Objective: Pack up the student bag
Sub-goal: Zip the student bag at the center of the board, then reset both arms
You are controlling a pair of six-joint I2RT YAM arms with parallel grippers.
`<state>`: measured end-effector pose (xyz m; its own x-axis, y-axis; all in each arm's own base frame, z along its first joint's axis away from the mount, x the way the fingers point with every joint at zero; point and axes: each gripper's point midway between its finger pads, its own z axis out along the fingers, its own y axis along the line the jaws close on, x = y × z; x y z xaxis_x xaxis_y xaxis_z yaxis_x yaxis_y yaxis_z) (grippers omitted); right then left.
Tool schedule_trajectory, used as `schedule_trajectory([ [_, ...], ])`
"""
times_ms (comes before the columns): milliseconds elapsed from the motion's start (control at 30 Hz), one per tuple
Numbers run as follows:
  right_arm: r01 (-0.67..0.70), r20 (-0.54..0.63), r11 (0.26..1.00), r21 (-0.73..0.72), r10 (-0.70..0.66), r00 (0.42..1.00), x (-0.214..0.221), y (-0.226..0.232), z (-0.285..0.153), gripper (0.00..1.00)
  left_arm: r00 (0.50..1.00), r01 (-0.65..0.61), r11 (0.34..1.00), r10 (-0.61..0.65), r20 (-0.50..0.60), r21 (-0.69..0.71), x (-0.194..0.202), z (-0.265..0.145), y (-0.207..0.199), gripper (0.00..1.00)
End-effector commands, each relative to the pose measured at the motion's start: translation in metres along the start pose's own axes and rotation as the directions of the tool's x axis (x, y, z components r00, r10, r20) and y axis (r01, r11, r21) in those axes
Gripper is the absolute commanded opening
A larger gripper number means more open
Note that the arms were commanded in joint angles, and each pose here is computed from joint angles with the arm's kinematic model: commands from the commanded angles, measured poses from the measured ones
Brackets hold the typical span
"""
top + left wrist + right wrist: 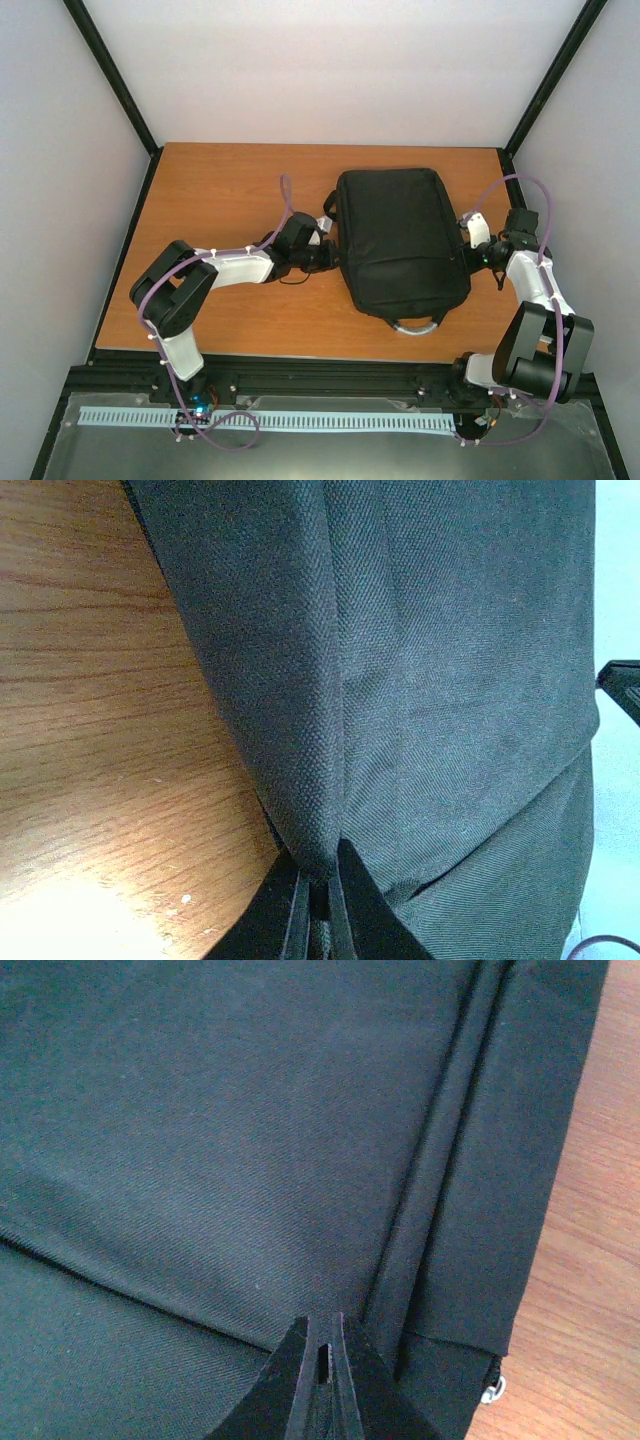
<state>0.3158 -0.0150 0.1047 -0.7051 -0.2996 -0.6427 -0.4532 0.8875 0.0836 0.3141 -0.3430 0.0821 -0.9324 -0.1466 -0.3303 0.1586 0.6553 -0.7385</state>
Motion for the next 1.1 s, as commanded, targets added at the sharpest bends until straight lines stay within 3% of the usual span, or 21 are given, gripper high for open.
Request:
schedule_trajectory([
  [0, 0.050, 0.045, 0.999, -0.005, -0.049, 0.998, -0.010, -0.002, -0.013, 0.03, 0.999, -0.006, 0.994, 0.011, 0.045, -0.106, -0.017, -0.009, 0.026, 0.01],
  [67, 0.049, 0.070, 0.998, -0.040, -0.046, 0.996, -0.017, 0.006, -0.018, 0.06, 0.999, -0.025, 0.994, 0.029, 0.038, -0.106, -0.020, -0.011, 0.020, 0.04],
  [100, 0.045, 0.075, 0.997, -0.066, -0.039, 0.996, -0.019, 0.011, -0.019, 0.14, 0.999, -0.036, 0.994, 0.039, 0.033, -0.103, -0.021, -0.012, 0.017, 0.12],
  [167, 0.033, 0.074, 0.993, -0.116, -0.024, 0.997, -0.020, 0.018, -0.019, 0.30, 0.998, -0.053, 0.994, 0.055, 0.020, -0.095, -0.023, -0.013, 0.010, 0.38],
  [233, 0.023, 0.064, 0.991, -0.135, -0.014, 0.998, -0.020, 0.019, -0.018, 0.37, 0.998, -0.062, 0.993, 0.064, 0.018, -0.100, -0.026, -0.016, 0.006, 0.57],
  [300, 0.027, 0.057, 0.988, -0.154, -0.018, 0.998, -0.020, 0.023, -0.021, 0.40, 0.996, -0.082, 0.990, 0.085, 0.024, -0.111, -0.029, -0.023, 0.002, 0.65],
  [433, 0.061, 0.107, 0.986, -0.155, -0.044, 0.993, -0.035, 0.031, -0.041, 0.45, 0.987, -0.148, 0.977, 0.155, 0.037, -0.154, -0.039, -0.043, -0.010, 0.68],
  [633, 0.097, 0.215, 0.995, -0.033, -0.088, 0.973, -0.081, 0.027, -0.086, 0.59, 0.962, -0.247, 0.933, 0.269, 0.054, -0.260, -0.060, -0.083, -0.029, 0.75],
  [667, 0.092, 0.233, 0.996, -0.014, -0.086, 0.969, -0.088, 0.025, -0.093, 0.65, 0.955, -0.263, 0.922, 0.291, 0.062, -0.284, -0.065, -0.092, -0.032, 0.76],
  [700, 0.085, 0.256, 0.996, 0.005, -0.083, 0.963, -0.095, 0.023, -0.099, 0.77, 0.950, -0.273, 0.911, 0.306, 0.063, -0.311, -0.068, -0.100, -0.034, 0.78],
  [733, 0.072, 0.279, 0.997, 0.025, -0.076, 0.957, -0.101, 0.021, -0.103, 0.96, 0.944, -0.282, 0.897, 0.322, 0.067, -0.339, -0.072, -0.110, -0.035, 0.78],
  [767, 0.048, 0.303, 0.998, 0.049, -0.061, 0.951, -0.106, 0.016, -0.106, 0.99, 0.939, -0.288, 0.886, 0.335, 0.073, -0.364, -0.075, -0.120, -0.038, 0.79],
  [867, -0.076, 0.340, 0.994, 0.082, 0.044, 0.939, -0.113, 0.001, -0.106, 1.00, 0.918, -0.312, 0.848, 0.385, 0.095, -0.428, -0.087, -0.152, -0.049, 0.85],
  [1000, -0.108, 0.378, 0.994, 0.031, 0.089, 0.922, -0.134, 0.003, -0.118, 1.00, 0.889, -0.321, 0.769, 0.445, 0.103, -0.552, -0.097, -0.189, -0.044, 0.99],
  [1067, -0.118, 0.423, 0.991, 0.057, 0.083, 0.902, -0.147, 0.001, -0.131, 1.00, 0.874, -0.309, 0.721, 0.472, 0.113, -0.620, -0.102, -0.207, -0.039, 1.00],
])
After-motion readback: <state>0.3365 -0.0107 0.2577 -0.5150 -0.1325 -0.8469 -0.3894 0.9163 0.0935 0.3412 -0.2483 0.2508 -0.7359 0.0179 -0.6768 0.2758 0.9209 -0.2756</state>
